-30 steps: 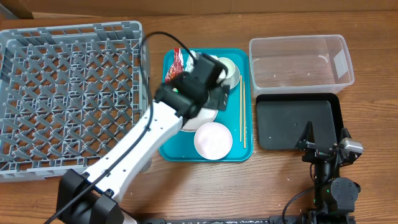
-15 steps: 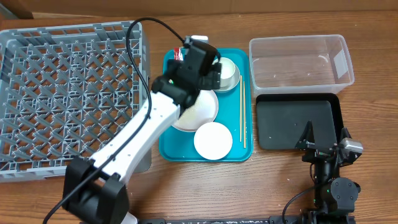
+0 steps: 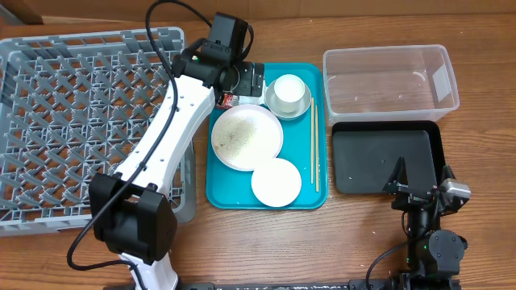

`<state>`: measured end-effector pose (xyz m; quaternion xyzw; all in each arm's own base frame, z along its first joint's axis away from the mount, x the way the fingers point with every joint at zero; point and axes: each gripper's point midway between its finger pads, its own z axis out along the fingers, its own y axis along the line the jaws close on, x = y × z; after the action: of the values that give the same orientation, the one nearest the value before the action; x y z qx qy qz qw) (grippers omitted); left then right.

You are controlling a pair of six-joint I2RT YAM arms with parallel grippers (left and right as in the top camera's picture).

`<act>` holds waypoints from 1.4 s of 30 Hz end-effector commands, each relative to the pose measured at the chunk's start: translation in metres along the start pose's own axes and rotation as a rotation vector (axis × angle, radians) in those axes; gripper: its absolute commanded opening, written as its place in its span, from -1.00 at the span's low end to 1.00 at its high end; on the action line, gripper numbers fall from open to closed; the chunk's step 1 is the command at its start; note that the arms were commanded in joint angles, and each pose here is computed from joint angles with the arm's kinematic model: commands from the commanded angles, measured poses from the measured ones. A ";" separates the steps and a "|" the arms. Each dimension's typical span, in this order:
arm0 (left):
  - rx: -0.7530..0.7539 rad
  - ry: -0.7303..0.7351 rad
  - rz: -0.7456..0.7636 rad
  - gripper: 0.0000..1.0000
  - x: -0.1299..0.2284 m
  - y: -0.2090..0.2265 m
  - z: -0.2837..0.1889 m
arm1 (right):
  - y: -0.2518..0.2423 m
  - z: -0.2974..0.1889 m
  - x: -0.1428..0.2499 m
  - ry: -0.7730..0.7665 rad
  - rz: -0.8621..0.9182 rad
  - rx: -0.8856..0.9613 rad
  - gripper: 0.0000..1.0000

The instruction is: Sort waste into correct bins and load items into the dishwasher

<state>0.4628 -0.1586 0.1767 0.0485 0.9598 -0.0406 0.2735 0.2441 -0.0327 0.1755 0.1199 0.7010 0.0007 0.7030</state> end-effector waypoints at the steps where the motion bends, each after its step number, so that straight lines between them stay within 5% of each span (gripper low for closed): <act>1: -0.002 -0.024 -0.036 1.00 -0.010 -0.004 0.011 | -0.002 0.000 0.002 -0.004 0.002 0.008 1.00; 12: -0.184 -0.008 -0.076 0.89 -0.001 0.023 0.072 | -0.002 0.000 0.002 -0.004 0.002 0.008 1.00; 27: -0.172 -0.081 -0.090 0.61 -0.019 0.021 0.075 | -0.002 0.000 0.002 -0.004 0.002 0.008 1.00; 34: -0.171 -0.057 -0.095 0.92 -0.014 0.025 0.075 | -0.002 0.000 0.002 -0.004 0.002 0.008 1.00; 42: -0.177 -0.044 -0.089 0.99 -0.012 0.028 0.075 | -0.002 0.000 0.002 -0.004 0.002 0.008 1.00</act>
<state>0.5084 -0.1437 0.1092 -0.0127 0.9580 0.0304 0.2850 0.2441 -0.0327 0.1756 0.1197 0.7009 0.0008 0.7032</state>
